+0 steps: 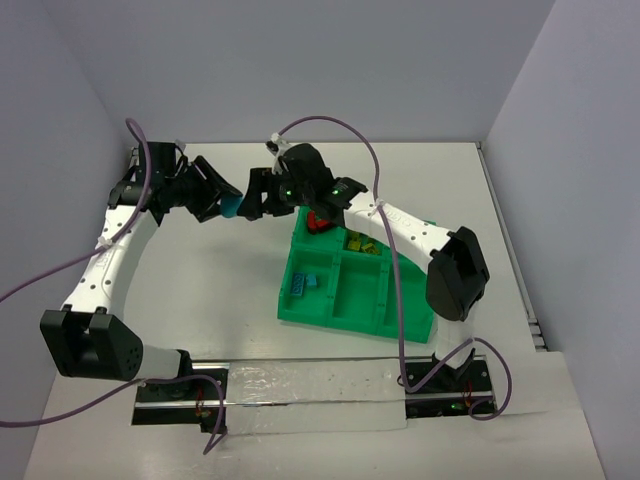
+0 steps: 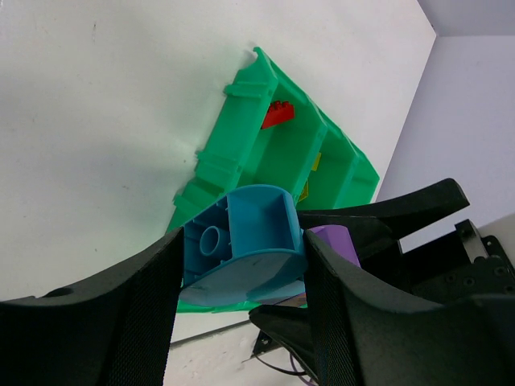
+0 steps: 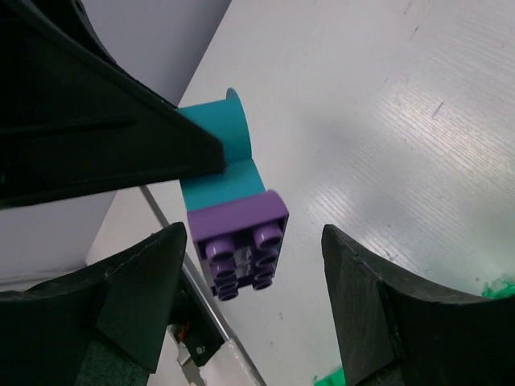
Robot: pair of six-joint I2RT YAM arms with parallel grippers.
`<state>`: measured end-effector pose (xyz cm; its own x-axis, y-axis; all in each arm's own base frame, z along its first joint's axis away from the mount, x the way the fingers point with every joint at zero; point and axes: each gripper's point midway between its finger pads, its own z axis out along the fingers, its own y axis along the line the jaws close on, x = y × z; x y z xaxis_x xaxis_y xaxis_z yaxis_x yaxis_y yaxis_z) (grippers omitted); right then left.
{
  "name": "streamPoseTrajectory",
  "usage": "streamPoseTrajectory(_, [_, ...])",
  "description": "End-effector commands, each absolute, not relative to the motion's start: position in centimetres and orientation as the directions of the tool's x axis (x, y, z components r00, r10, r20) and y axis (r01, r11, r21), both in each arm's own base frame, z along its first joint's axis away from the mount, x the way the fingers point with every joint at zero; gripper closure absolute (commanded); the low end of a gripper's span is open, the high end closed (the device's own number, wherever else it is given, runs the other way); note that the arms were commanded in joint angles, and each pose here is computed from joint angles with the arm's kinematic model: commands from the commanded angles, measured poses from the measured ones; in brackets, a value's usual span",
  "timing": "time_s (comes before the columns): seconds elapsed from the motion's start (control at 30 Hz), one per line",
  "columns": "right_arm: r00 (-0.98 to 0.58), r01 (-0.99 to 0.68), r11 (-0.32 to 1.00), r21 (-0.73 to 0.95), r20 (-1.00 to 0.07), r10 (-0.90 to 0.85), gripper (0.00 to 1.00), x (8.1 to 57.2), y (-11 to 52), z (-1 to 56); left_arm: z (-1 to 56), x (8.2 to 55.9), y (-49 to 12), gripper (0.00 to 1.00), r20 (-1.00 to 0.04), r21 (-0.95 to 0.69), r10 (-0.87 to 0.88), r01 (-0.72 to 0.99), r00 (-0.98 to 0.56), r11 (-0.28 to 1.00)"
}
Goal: Sort the legos into containers by color
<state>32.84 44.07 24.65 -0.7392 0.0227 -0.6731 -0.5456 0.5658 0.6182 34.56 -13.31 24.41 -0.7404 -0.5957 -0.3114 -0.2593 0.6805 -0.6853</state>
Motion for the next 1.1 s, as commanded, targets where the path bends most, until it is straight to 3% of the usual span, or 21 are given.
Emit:
streamPoseTrajectory(0.0, [-0.702, -0.612, 0.484, 0.625, -0.712, 0.032, 0.27, 32.7, 45.8, 27.9, 27.6, 34.4, -14.0, 1.0, -0.37, -0.722, -0.573, -0.162, -0.732, 0.673])
streamPoseTrajectory(0.23, [-0.709, -0.627, 0.425, 0.653, -0.704, 0.035, 0.48, 32.1, 46.5, 28.3, 27.5, 34.2, -14.1, 1.0, -0.367, -0.726, -0.567, -0.153, -0.737, 0.67])
streamPoseTrajectory(0.3, [-0.709, -0.63, 0.414, 0.657, -0.705, 0.039, 0.59, 31.9, 46.4, 28.5, 27.6, 34.1, -14.2, 1.0, -0.37, -0.727, -0.564, -0.148, -0.739, 0.671])
streamPoseTrajectory(0.43, [-0.708, -0.63, 0.404, 0.664, -0.705, 0.054, 0.91, 31.6, 46.1, 28.7, 27.7, 34.1, -14.1, 1.0, -0.379, -0.722, -0.559, -0.143, -0.737, 0.677])
streamPoseTrajectory(0.5, [-0.723, -0.615, 0.405, 0.677, -0.689, 0.053, 0.98, 31.4, 45.8, 28.0, 27.9, 34.1, -14.0, 1.0, -0.383, -0.719, -0.559, -0.143, -0.735, 0.68])
streamPoseTrajectory(0.67, [-0.752, -0.591, 0.374, 0.715, -0.656, 0.065, 1.0, 30.6, 45.1, 27.4, 28.4, 34.5, -13.6, 1.0, -0.399, -0.704, -0.561, -0.15, -0.725, 0.694])
streamPoseTrajectory(1.07, [-0.747, -0.57, 0.436, 0.697, -0.66, 0.078, 1.0, 29.5, 41.3, 26.1, 28.3, 35.1, -13.8, 1.0, -0.393, -0.714, -0.564, -0.145, -0.726, 0.685])
